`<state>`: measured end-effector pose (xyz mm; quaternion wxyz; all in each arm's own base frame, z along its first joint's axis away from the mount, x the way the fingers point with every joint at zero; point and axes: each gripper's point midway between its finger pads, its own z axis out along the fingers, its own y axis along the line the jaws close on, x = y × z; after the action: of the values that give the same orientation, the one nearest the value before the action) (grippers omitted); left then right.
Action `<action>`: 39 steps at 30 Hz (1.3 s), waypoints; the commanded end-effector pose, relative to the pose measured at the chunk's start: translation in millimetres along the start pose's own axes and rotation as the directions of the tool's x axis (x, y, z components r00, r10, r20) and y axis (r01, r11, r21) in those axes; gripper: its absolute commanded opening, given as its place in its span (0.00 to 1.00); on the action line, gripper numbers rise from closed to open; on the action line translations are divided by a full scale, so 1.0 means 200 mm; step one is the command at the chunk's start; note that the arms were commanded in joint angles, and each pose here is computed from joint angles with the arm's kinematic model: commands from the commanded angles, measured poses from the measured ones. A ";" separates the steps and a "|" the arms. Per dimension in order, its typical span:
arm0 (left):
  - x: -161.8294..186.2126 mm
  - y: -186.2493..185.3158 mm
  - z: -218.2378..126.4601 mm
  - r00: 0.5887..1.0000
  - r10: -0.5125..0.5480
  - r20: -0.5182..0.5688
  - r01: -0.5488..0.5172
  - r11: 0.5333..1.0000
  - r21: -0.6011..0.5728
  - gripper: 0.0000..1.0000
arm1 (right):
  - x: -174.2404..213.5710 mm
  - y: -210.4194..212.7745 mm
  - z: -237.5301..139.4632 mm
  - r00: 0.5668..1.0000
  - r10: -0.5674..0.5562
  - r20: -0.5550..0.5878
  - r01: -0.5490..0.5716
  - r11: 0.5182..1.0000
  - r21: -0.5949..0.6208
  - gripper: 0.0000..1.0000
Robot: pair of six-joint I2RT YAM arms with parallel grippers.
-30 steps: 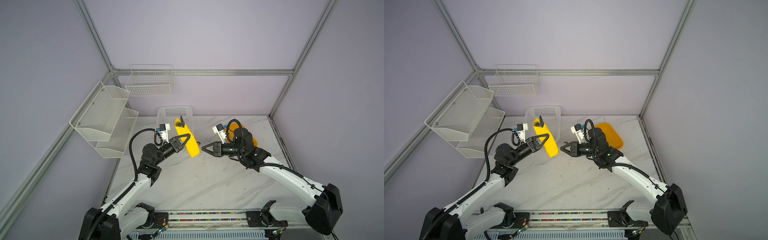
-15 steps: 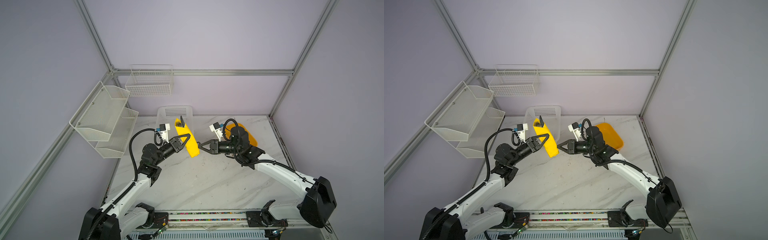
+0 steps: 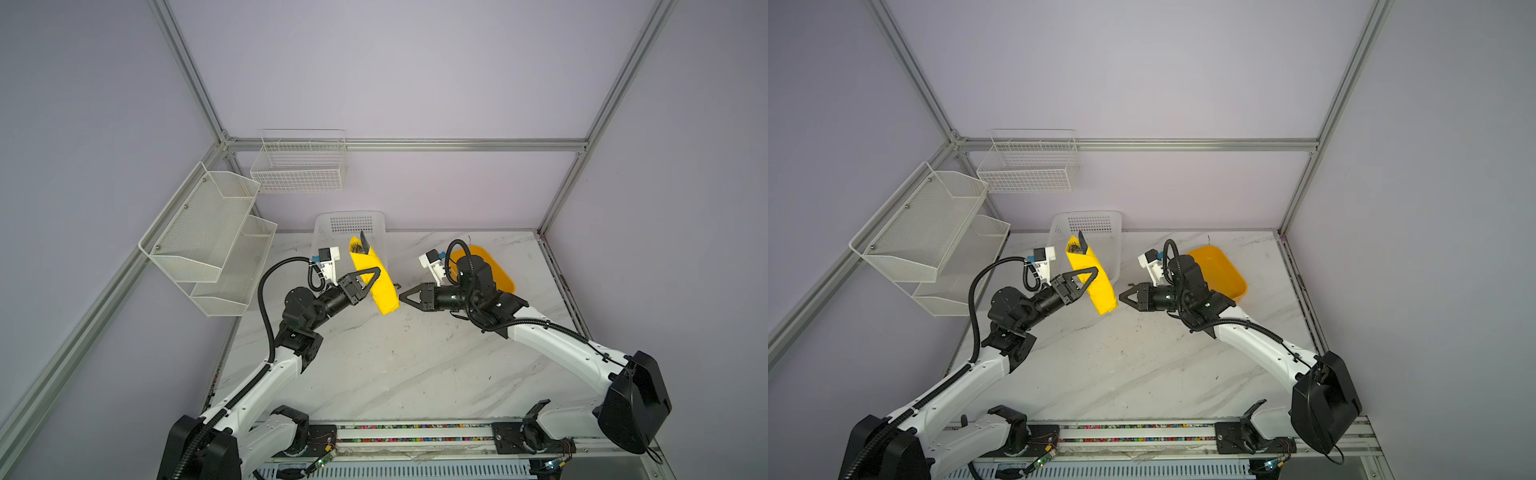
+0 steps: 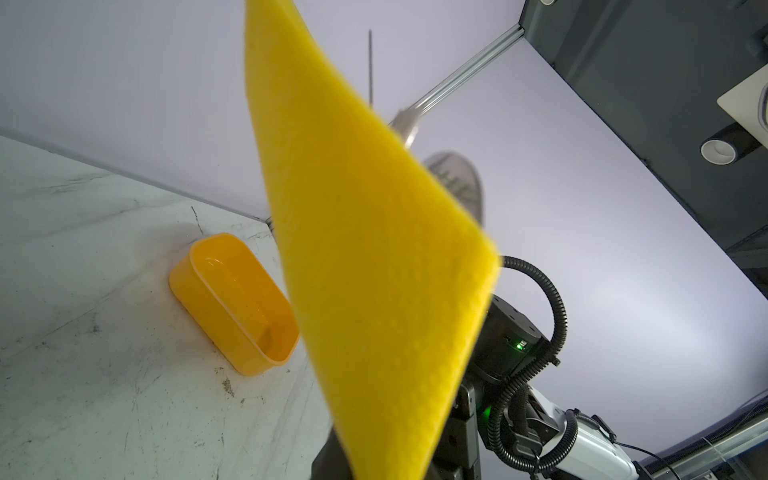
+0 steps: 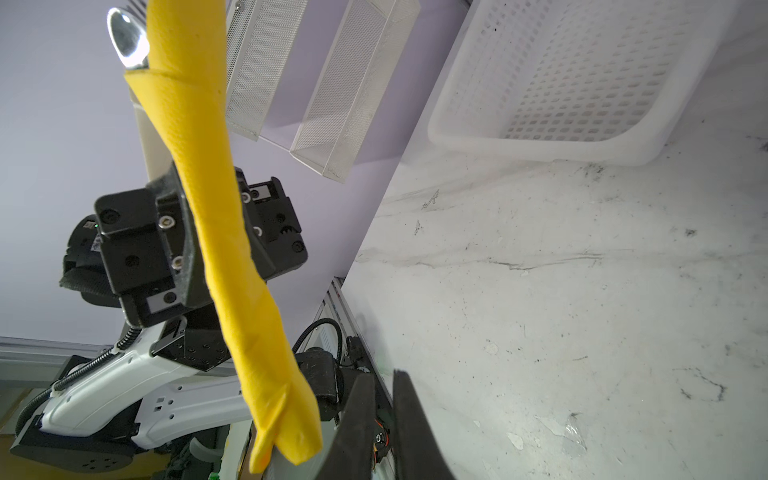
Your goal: Place the utensils on the paper napkin and roll it up
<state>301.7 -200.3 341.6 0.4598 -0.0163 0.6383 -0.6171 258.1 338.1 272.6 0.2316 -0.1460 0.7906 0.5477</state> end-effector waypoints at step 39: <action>-0.06 -0.11 -0.05 0.998 0.028 0.065 -0.032 0.998 0.061 0.04 | 0.10 0.06 -0.06 0.992 -0.114 -0.047 0.113 0.993 -0.024 0.33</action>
<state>300.8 -197.6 344.6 0.4617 -0.0253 0.6342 -0.6196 232.6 335.1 249.2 0.2052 -0.1945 0.7924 0.5405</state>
